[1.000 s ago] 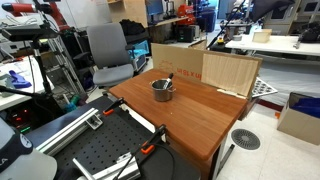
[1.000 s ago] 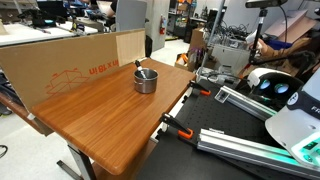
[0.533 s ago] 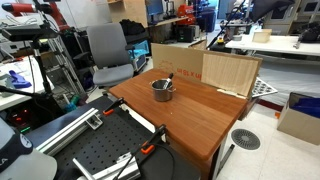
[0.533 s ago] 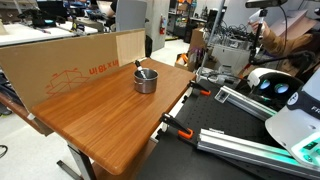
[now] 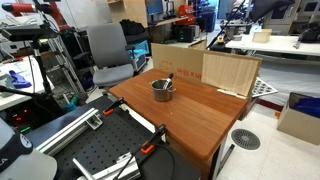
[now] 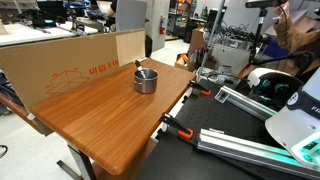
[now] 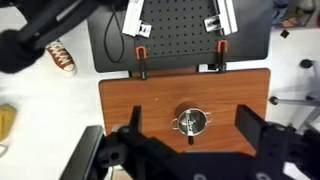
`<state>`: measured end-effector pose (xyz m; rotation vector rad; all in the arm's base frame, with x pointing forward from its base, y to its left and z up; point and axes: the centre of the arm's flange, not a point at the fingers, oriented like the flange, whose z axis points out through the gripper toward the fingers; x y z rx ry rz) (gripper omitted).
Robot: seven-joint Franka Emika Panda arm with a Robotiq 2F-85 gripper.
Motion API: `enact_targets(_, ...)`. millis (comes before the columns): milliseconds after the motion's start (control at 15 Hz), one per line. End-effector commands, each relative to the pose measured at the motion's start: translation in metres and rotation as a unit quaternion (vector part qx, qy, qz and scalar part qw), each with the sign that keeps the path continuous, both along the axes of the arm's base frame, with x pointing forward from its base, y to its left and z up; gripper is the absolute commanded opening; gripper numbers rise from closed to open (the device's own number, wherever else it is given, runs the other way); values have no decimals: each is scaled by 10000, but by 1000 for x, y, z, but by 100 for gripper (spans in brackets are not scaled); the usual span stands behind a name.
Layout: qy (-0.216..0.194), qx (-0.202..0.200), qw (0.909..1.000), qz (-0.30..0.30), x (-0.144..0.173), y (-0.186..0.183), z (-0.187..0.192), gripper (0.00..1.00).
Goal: Take the marker from the cup and put it on the table
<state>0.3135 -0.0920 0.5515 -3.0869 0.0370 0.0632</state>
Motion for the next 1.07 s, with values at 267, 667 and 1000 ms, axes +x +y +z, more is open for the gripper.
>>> enact_targets(267,0,0,10000,0,0,0,0,100)
enact_targets(667,30,52,9998,-181,26,4,-10,100)
enact_targets(1000,-5,-35,9999,-134,60,20,-40,100)
